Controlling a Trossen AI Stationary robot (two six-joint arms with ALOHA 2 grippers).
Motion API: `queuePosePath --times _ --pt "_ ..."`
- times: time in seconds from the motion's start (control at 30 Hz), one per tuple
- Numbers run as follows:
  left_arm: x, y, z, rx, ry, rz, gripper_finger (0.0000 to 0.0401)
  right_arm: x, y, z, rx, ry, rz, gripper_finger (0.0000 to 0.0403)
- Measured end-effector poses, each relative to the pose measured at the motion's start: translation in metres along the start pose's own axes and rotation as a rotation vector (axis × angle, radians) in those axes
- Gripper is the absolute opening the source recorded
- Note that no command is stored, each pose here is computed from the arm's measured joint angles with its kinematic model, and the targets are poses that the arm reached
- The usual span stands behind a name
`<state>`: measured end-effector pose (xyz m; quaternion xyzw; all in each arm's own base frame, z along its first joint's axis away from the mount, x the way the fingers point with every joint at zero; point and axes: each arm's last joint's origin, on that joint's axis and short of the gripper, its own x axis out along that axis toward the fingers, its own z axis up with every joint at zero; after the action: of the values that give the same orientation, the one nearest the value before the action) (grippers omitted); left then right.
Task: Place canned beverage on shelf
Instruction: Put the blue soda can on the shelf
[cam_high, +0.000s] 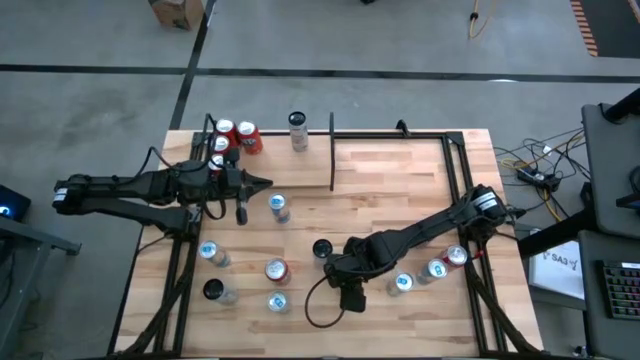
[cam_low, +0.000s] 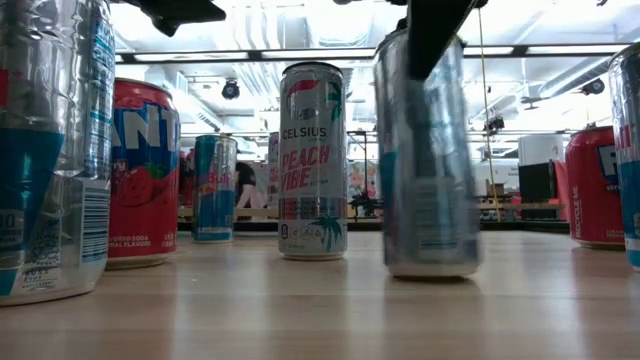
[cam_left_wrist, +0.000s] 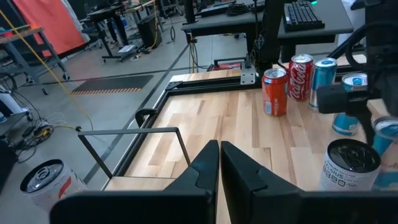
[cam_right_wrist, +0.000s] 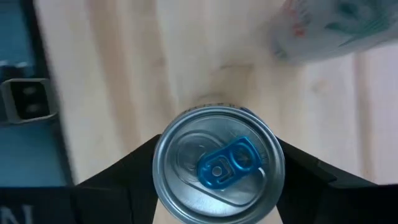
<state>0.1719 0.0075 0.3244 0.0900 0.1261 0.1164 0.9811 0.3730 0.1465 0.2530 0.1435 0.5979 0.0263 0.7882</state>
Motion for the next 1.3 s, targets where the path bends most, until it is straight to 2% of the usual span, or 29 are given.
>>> queuePosePath --times 0.23,0.37,0.47,0.63,0.77,0.9,1.1,1.3 --pt "0.0 0.0 0.001 0.044 -0.005 0.002 0.0 -0.047 0.012 0.006 0.01 -0.04 0.168 0.0228" --pt "0.0 0.0 0.002 0.072 -0.016 0.006 0.0 -0.081 0.016 0.009 -0.002 -0.057 0.168 0.0228" --pt "0.0 0.001 0.002 0.088 -0.02 0.016 0.0 -0.113 0.016 0.016 -0.04 -0.144 0.139 0.0228" --pt "-0.002 0.005 0.003 0.101 -0.01 0.13 0.0 -0.155 0.002 0.031 -0.114 -0.322 0.054 0.0228" --pt "-0.009 0.008 0.005 0.14 -0.024 0.169 0.0 -0.176 -0.023 0.046 -0.16 -0.429 -0.031 0.0228" --pt "-0.018 0.011 0.009 0.177 -0.069 0.183 0.0 -0.185 -0.062 0.068 -0.167 -0.516 -0.098 0.0228" --pt "-0.03 0.014 0.012 0.209 -0.11 0.198 0.0 -0.18 -0.12 0.098 -0.176 -0.568 -0.202 0.0228" --pt "-0.034 0.014 0.005 0.253 -0.109 0.203 0.0 -0.163 -0.168 0.123 -0.152 -0.585 -0.279 0.0228"
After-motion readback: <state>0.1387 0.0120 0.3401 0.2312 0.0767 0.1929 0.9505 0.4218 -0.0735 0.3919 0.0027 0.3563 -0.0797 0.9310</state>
